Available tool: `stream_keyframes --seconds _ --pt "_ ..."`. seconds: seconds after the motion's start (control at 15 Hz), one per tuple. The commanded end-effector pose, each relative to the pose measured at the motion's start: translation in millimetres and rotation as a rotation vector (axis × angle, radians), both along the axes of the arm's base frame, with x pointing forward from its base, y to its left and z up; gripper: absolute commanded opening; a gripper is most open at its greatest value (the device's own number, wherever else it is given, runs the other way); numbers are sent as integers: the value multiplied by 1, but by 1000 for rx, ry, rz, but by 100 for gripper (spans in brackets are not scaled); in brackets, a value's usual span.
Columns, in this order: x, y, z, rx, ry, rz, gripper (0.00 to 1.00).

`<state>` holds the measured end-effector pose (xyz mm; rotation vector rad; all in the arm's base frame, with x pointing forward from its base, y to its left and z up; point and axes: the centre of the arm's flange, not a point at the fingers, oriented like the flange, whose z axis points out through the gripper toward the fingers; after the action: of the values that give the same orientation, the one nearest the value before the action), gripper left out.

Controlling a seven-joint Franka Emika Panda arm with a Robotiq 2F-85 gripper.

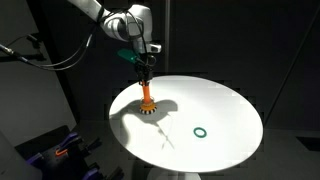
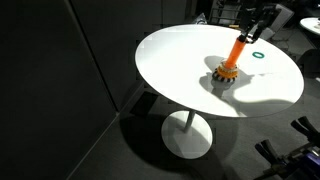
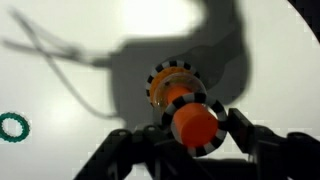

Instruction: Slide the ring holder forward on the table, pick up the black and white ring and put it on the ring holder

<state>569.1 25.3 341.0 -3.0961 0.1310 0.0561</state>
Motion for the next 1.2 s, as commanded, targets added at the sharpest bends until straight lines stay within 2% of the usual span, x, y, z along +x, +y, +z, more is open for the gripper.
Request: stream_keyframes --seconds 0.0,0.33,1.13 --pt "14 1 1 -16 64 -43 42" --pt "19 2 4 -20 53 -88 42" --pt "28 1 11 -15 42 -112 42"
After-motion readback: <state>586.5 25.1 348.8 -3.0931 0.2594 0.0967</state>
